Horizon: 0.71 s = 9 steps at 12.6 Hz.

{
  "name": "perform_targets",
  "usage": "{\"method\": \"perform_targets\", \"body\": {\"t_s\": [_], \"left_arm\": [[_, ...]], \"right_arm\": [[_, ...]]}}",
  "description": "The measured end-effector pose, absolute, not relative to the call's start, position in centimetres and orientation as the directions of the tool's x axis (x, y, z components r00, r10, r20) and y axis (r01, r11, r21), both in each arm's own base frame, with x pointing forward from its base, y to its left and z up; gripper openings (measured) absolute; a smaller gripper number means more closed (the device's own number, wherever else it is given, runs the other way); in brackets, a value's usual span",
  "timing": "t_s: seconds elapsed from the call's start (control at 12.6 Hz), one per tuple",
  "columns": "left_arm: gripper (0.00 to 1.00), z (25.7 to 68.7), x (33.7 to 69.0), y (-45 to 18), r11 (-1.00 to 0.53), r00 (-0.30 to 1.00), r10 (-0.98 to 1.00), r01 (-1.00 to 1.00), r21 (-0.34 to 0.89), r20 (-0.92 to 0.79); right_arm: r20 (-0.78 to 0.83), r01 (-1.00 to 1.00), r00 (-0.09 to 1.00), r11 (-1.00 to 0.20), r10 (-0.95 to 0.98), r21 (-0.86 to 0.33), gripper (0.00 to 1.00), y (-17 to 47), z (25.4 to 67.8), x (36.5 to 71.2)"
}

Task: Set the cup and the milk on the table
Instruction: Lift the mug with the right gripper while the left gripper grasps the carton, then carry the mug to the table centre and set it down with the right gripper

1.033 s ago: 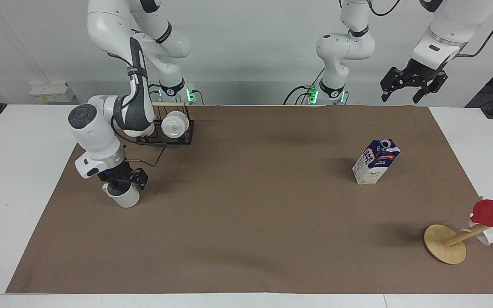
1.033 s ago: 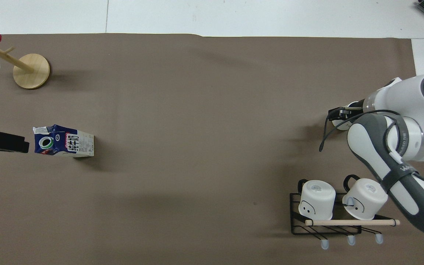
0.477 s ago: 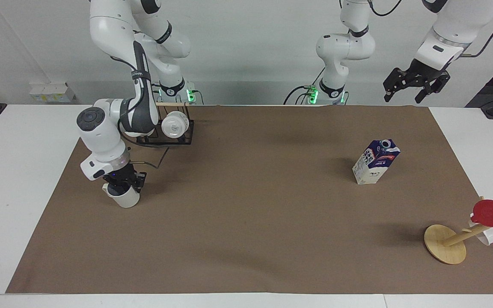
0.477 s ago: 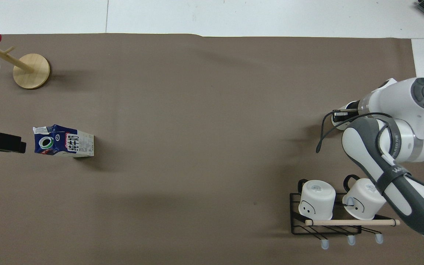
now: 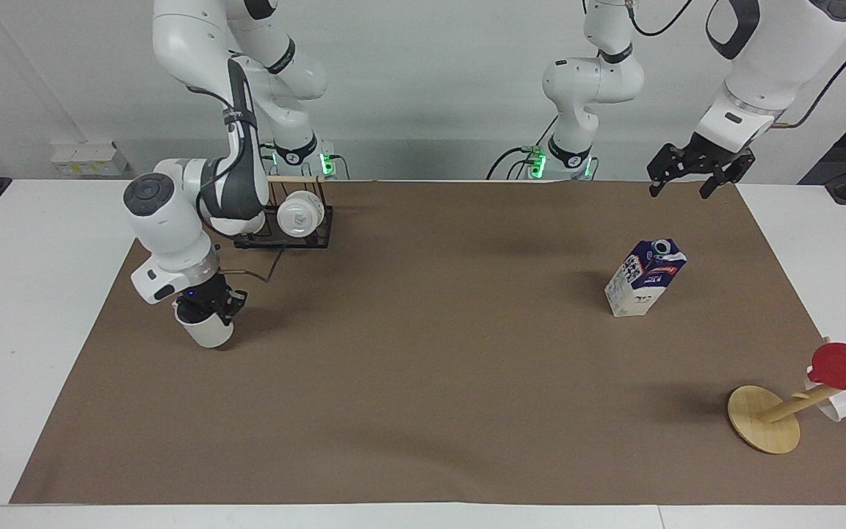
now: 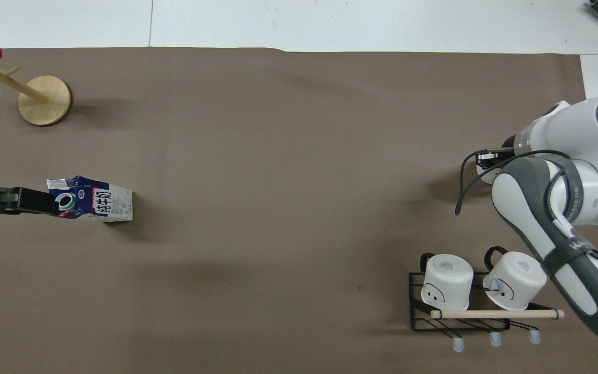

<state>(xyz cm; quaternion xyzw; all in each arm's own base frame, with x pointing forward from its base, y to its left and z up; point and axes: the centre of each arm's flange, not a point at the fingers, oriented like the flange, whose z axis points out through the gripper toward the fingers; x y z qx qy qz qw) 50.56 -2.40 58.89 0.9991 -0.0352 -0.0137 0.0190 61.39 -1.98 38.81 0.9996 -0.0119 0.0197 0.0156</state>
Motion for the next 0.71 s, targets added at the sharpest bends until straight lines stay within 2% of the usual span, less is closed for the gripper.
{"method": "perform_targets", "body": {"t_s": [0.32,0.56,0.71], "left_arm": [[1.00,56.0,51.1,-2.1,-0.996,0.997,-0.080,-0.080,0.036,0.012],[1.00,53.1,51.4,-0.7,-0.996,0.996,-0.087,-0.088,0.033,0.033],[1.00,51.0,51.4,0.0,-0.996,0.995,-0.086,-0.088,0.030,0.049]], "right_arm": [[0.033,0.014,0.999,-0.999,0.015,0.036,0.04,9.6,46.0,60.2],[0.038,0.104,0.994,-0.994,0.105,0.031,0.04,21.4,47.3,57.8],[0.036,0.094,0.995,-0.995,0.095,0.045,0.04,30.1,46.8,55.5]]}}
